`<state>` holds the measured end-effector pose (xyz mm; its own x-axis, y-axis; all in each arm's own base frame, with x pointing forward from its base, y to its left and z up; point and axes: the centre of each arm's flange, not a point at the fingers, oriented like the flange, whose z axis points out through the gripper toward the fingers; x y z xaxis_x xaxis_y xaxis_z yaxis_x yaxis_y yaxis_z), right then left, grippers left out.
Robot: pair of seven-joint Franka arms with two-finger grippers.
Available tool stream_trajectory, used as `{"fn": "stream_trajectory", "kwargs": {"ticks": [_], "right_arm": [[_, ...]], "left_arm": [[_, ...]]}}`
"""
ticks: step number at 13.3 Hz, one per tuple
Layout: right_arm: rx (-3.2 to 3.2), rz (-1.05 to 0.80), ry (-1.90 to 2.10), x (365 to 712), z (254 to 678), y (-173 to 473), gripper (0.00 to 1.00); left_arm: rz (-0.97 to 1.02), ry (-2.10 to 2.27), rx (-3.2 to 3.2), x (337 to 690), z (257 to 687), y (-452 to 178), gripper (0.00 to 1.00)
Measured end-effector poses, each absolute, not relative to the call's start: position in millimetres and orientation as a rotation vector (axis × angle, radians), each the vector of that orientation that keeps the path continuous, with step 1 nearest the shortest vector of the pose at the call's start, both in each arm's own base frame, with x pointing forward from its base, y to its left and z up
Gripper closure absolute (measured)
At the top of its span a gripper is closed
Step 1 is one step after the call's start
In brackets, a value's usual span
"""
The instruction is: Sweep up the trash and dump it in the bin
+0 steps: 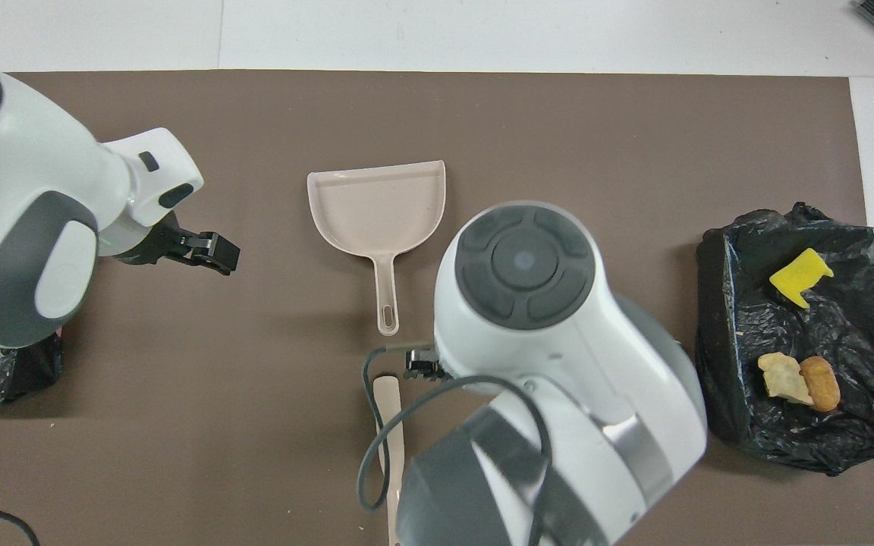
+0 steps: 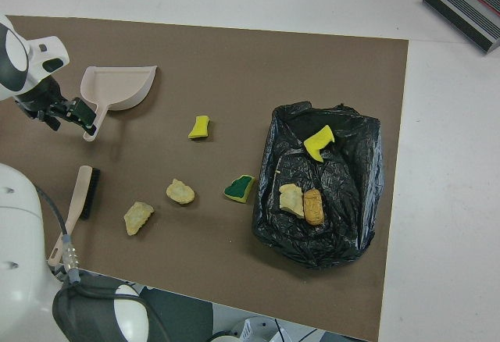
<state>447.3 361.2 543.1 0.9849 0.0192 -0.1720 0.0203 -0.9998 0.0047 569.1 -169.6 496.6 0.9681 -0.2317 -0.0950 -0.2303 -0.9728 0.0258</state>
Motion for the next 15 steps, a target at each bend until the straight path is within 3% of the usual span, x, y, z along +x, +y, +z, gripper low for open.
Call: {"fn": "stream_trajectory", "kwargs": {"ticks": [5, 8, 15], "right_arm": [[3.154, -0.299, 0.078, 342.2, 486.3, 375.8, 0.0], [3.168, -0.266, 0.105, 315.2, 461.9, 381.8, 0.0], [3.204, -0.185, 0.021, 253.1, 358.8, 437.6, 0.0]], "left_arm": [[-0.143, -0.278, 3.121, 569.1, 438.6, -247.5, 0.0], [-0.13, -0.178, 3.133, 562.3, 410.3, -289.8, 0.0], [-0.122, 0.052, 3.1, 546.1, 362.5, -357.5, 0.0]]}}
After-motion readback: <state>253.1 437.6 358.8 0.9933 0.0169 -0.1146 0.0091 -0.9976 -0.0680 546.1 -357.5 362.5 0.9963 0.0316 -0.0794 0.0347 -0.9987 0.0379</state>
